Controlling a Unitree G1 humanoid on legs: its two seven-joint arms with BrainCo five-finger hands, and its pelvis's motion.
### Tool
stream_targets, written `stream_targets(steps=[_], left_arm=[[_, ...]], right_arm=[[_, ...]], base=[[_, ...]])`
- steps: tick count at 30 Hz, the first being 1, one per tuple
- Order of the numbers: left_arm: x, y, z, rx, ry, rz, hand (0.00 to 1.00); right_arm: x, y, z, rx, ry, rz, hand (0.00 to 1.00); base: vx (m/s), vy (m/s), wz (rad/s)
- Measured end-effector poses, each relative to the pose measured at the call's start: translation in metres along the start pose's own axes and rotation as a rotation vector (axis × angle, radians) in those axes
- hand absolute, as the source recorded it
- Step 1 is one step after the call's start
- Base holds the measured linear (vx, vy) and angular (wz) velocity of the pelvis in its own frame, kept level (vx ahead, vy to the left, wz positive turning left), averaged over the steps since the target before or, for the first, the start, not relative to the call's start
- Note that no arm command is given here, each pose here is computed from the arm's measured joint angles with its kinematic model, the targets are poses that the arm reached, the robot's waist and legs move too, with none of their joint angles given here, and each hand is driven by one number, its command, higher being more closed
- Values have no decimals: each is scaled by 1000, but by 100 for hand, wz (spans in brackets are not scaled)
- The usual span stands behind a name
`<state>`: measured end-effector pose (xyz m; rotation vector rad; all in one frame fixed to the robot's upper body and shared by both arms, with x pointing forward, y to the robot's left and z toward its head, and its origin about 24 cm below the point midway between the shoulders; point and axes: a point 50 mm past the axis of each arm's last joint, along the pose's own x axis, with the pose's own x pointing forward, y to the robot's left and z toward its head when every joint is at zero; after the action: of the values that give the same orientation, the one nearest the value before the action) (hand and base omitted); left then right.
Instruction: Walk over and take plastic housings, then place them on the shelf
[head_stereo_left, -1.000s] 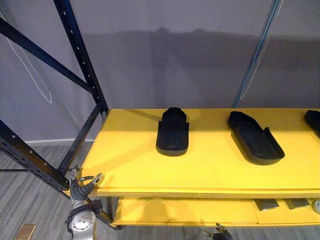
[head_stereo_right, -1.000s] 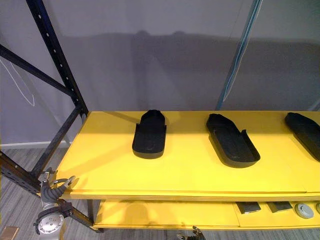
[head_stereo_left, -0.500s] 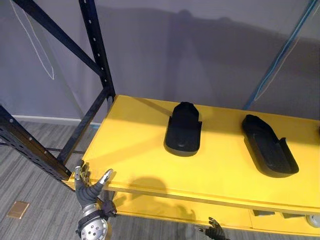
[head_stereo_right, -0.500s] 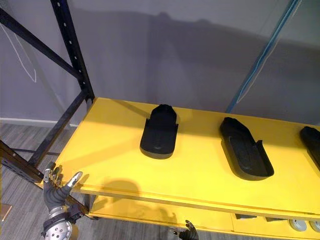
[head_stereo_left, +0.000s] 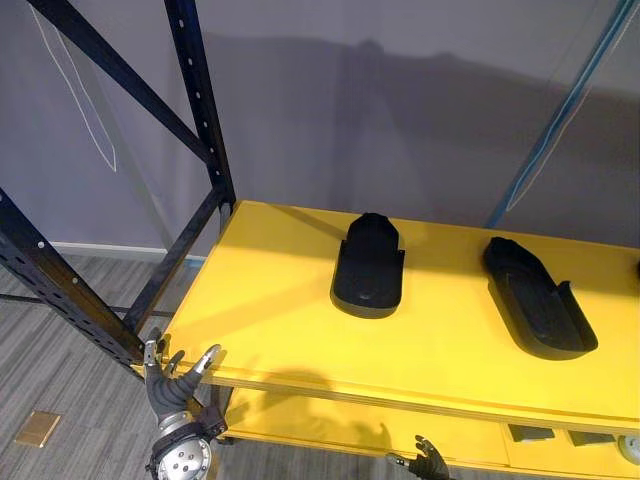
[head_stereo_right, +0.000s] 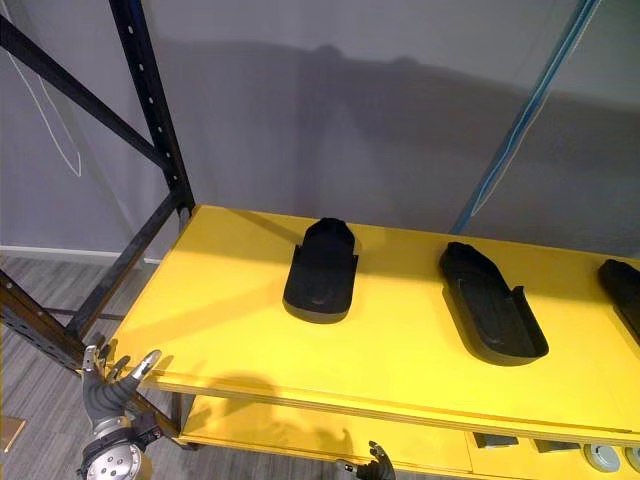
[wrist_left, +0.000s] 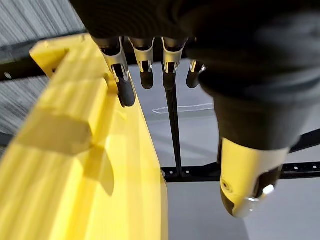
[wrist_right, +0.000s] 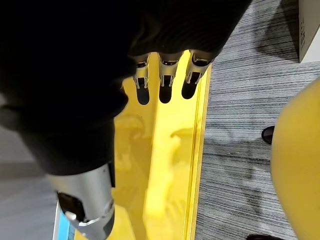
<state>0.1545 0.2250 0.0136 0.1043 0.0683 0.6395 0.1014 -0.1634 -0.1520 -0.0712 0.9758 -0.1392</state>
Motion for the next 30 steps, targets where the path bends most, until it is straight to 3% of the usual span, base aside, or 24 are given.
stream_targets(steps=[6, 9, 15, 23, 30], left_arm=[[-15, -17, -3, 19, 4, -85, 0], [-28, -11, -8, 32, 26, -98, 0], [-33, 6, -21, 29, 100, -44, 0], [-41, 37, -64, 6, 325, 144, 0], [-55, 21, -110, 116, 544, 13, 0]], right_arm=[[1, -3, -6, -1, 30, -1, 0], [0, -4, -11, 27, 56, -8, 0], [2, -3, -8, 30, 55, -27, 0], [5, 9, 4, 16, 24, -7, 0], [5, 15, 14, 25, -17, 4, 0]], base=[[-47, -31, 29], [31, -35, 39], [-30, 9, 9], [-54, 18, -11], [23, -17, 3]])
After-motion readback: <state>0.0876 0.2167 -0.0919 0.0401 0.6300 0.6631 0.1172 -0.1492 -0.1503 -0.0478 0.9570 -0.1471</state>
